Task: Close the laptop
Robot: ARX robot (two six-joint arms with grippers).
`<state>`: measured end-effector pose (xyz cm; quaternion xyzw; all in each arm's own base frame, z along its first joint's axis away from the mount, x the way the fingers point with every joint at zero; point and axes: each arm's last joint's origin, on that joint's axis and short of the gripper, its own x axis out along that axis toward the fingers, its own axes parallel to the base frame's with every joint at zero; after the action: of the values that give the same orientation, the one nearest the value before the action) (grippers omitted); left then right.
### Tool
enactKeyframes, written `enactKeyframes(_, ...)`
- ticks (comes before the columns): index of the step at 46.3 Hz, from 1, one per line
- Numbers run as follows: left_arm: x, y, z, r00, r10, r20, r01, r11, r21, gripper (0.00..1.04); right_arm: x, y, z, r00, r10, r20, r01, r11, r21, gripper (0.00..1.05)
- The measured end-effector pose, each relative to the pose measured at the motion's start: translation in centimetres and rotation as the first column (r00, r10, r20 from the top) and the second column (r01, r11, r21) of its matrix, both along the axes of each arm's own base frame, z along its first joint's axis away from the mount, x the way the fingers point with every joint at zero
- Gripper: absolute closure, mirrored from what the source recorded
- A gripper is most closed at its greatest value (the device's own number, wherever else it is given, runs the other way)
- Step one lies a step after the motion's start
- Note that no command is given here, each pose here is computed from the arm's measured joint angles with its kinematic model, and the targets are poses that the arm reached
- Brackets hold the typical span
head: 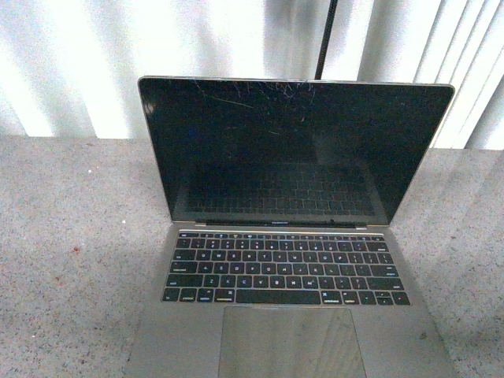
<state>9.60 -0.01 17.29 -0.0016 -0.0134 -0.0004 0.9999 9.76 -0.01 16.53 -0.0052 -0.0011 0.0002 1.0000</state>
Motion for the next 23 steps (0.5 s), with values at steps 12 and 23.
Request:
enactKeyframes(12,0.6,0.0,-0.9,0.902,0.272,-0.334,-0.327,0.937,-0.119,0.07,1.1,-0.3,-0.5,0.975,0.031,-0.222,-0.025,0.999,0.031,0.07)
enactKeyframes(23,2.7,-0.4,-0.4,0.924,0.254,-0.286,-0.338,0.892,-0.3,0.07,3.1,-1.5,0.0,0.982,0.016,-0.187,-0.01,0.999,0.032,0.07)
